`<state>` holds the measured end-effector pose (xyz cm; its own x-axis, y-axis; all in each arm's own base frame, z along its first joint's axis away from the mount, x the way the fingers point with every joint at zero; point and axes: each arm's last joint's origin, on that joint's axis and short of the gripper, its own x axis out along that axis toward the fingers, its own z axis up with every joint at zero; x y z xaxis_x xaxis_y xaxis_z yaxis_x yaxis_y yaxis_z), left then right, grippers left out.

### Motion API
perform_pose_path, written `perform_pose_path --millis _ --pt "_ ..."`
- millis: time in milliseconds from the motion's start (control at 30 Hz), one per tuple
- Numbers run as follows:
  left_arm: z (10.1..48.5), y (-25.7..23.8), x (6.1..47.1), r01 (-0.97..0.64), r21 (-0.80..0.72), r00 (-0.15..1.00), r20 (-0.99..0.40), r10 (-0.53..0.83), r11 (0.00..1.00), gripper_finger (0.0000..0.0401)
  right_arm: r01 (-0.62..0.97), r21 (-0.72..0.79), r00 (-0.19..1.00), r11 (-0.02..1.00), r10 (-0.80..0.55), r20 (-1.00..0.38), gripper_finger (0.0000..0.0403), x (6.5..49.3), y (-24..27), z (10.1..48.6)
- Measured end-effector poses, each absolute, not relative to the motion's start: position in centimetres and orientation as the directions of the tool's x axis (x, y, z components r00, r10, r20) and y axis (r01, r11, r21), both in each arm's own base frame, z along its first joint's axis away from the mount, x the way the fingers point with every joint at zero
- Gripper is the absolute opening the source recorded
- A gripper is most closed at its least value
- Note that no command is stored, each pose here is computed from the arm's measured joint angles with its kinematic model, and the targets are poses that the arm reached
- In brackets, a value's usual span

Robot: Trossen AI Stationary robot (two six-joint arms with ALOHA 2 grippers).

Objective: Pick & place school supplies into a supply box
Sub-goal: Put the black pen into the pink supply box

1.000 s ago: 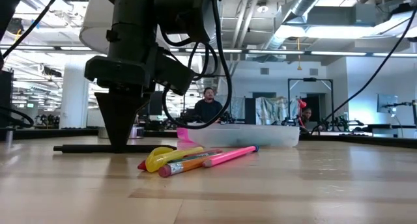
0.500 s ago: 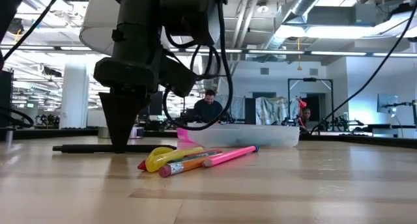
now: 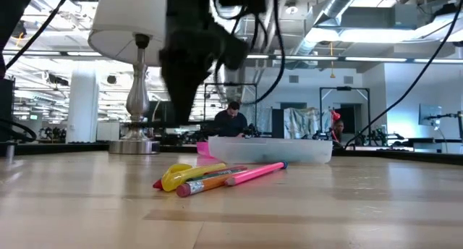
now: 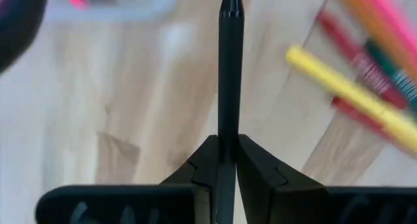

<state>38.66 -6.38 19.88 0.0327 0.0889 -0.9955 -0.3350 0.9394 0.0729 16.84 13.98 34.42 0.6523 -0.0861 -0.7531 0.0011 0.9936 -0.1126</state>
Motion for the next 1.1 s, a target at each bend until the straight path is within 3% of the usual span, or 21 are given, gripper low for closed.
perform_pose_path --millis 233,700,867,1100 --pt "23.4 -1.8 40.8 -0.407 0.028 0.161 -0.982 0.102 0.913 0.0031 0.035 -0.104 0.672 0.994 -0.1 -0.733 0.012 16.5 14.4 34.5" --pt "24.7 7.2 43.3 -0.448 -0.106 0.453 -0.883 0.123 0.888 0.0032 0.117 -0.072 0.697 0.991 -0.133 -0.705 0.012 16.6 14.3 34.6" --pt "24.5 8.0 44.1 -0.369 -0.067 0.509 -0.849 0.141 0.927 0.0032 0.13 -0.072 0.695 0.989 -0.142 -0.705 0.012 16.7 14.1 34.6" --pt "22.0 8.0 44.9 -0.292 -0.042 0.473 -0.874 0.106 0.955 0.0032 0.155 -0.072 0.691 0.985 -0.16 -0.705 0.012 17.1 13.7 34.6"
